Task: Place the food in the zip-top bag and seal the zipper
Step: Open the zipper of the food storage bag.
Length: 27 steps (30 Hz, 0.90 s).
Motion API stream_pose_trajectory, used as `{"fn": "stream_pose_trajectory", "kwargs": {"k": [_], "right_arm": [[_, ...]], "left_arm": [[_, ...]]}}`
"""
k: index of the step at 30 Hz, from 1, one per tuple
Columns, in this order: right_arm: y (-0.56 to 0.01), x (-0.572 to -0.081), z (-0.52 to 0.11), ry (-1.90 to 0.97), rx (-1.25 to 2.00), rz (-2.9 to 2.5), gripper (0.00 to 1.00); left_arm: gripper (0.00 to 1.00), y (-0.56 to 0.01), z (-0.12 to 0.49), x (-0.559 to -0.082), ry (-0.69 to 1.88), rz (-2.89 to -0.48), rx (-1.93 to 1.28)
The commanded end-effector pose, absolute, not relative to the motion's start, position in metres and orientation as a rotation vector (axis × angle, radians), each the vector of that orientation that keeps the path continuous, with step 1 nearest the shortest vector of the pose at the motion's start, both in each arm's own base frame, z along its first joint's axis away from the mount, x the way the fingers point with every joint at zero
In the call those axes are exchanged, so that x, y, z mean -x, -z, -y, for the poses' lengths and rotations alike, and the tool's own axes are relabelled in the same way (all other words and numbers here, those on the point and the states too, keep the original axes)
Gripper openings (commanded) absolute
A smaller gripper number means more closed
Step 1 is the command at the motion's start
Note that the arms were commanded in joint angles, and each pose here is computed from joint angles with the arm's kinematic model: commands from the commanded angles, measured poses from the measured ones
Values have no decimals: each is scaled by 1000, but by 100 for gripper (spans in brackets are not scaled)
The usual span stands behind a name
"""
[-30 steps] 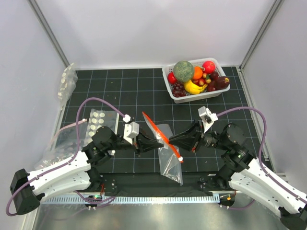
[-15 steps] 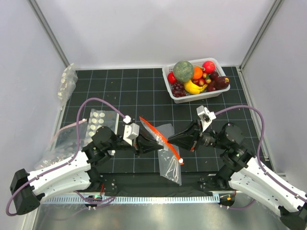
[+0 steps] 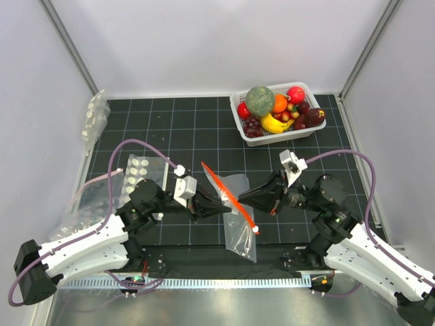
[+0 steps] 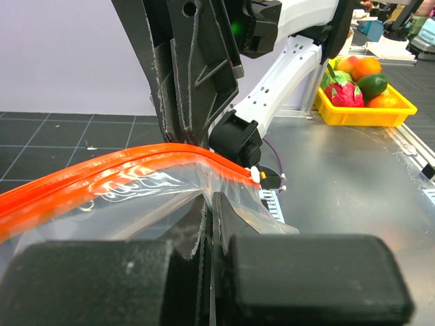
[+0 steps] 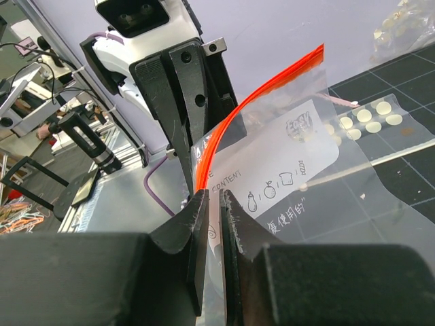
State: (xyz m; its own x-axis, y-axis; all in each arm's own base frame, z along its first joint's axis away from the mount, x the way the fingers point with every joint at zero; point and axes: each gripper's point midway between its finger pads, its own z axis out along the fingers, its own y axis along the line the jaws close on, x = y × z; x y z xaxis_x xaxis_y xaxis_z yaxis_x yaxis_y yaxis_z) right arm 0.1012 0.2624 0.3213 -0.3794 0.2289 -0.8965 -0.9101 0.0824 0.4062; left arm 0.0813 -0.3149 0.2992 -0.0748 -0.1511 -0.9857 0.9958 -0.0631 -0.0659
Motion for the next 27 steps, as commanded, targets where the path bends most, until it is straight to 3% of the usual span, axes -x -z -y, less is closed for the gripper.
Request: {"fn": "stream_pose_trajectory", "kwargs": {"k": [1, 27], "right_arm": [[-344, -95, -260, -1506, 747, -1308, 19], [-334, -97, -270, -1494, 789, -1360, 16]], "left_arm": [[0, -321, 311, -78, 1362, -1020, -1089], [0, -318, 311, -92, 1310, -1070, -1039]]}}
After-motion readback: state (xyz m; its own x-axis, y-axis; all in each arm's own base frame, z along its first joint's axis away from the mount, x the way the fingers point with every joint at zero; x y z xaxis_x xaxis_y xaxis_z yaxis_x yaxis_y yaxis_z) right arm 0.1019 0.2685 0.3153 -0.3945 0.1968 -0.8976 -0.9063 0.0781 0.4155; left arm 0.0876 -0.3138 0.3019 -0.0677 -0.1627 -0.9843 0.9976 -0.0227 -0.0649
